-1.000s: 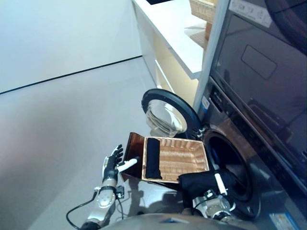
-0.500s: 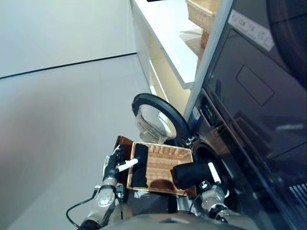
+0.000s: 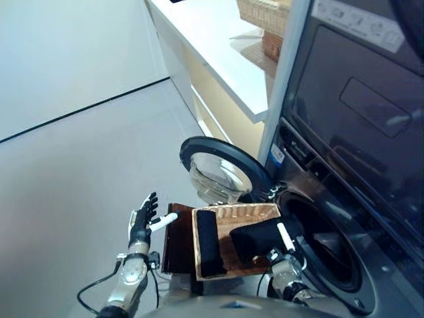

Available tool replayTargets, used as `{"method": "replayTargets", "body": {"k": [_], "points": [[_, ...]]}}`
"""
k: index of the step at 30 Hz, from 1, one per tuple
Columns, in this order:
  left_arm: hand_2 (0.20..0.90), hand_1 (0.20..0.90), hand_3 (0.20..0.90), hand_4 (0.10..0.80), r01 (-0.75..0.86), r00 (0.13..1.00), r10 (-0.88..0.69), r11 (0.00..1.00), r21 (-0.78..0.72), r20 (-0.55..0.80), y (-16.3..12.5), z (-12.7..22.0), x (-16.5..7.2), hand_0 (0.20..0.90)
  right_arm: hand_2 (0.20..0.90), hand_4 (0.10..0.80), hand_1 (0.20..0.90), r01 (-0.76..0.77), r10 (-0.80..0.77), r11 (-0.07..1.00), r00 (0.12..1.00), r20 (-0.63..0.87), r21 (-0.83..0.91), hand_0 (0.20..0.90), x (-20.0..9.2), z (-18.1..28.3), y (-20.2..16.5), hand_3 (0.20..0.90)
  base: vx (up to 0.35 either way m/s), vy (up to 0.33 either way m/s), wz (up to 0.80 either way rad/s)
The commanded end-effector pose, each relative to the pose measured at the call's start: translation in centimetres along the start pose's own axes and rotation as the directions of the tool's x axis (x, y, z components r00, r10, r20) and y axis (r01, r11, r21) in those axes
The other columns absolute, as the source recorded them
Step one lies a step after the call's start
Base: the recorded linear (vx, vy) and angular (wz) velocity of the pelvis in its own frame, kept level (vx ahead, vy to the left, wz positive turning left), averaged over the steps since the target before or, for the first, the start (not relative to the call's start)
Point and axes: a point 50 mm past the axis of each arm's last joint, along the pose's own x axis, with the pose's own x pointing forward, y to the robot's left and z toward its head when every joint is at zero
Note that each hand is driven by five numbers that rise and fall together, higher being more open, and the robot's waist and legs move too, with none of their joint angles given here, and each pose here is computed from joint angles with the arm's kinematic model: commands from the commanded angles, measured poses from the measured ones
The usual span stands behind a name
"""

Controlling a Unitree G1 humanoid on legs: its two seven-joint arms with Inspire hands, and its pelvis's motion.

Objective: Pick up the clothes and place them into the washing machine

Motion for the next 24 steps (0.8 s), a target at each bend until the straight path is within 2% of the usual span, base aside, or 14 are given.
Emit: {"method": "replayTargets", "body": {"k": [1,10,16,20,24], "points": [[0.9,0.9,0.9,0.8,0.003,0.94,0.019,0.998,-0.063,0.34,0.5,7.1,1.9,0.9,0.2,0.3,0.2,-0.201,0.183,0.974,0.971,0.156,0.105,0.2,-0.6,3.4,6.8,0.2,-0.186,0.018,0.08],[0.9,0.9,0.9,0.8,0.043,0.881,0.011,0.994,-0.104,0.473,-0.4,10.6,2.3,0.9,0.2,0.3,0.2,-0.384,0.259,0.875,0.886,0.386,0.294,0.2,-2.9,10.3,13.9,0.2,-0.134,0.034,0.07],[0.9,0.9,0.9,0.8,0.069,0.836,0.048,0.979,-0.191,0.547,-0.5,12.8,1.9,0.9,0.2,0.3,0.2,-0.484,0.232,0.769,0.821,0.522,0.419,0.2,-4.8,16.0,16.9,0.2,-0.011,0.048,0.06],[0.9,0.9,0.9,0.8,0.093,0.805,0.031,0.98,-0.177,0.593,-0.4,13.7,1.4,0.9,0.2,0.3,0.2,-0.557,0.183,0.681,0.758,0.626,0.475,0.2,-6.5,21.5,18.3,0.2,0.045,0.048,0.03],[0.9,0.9,0.9,0.8,0.11,0.818,0.001,0.981,-0.158,0.575,-1.0,13.4,1.6,0.9,0.2,0.3,0.2,-0.597,0.145,0.642,0.711,0.688,0.481,0.2,-7.7,25.4,18.4,0.2,0.077,0.035,0.03]]}}
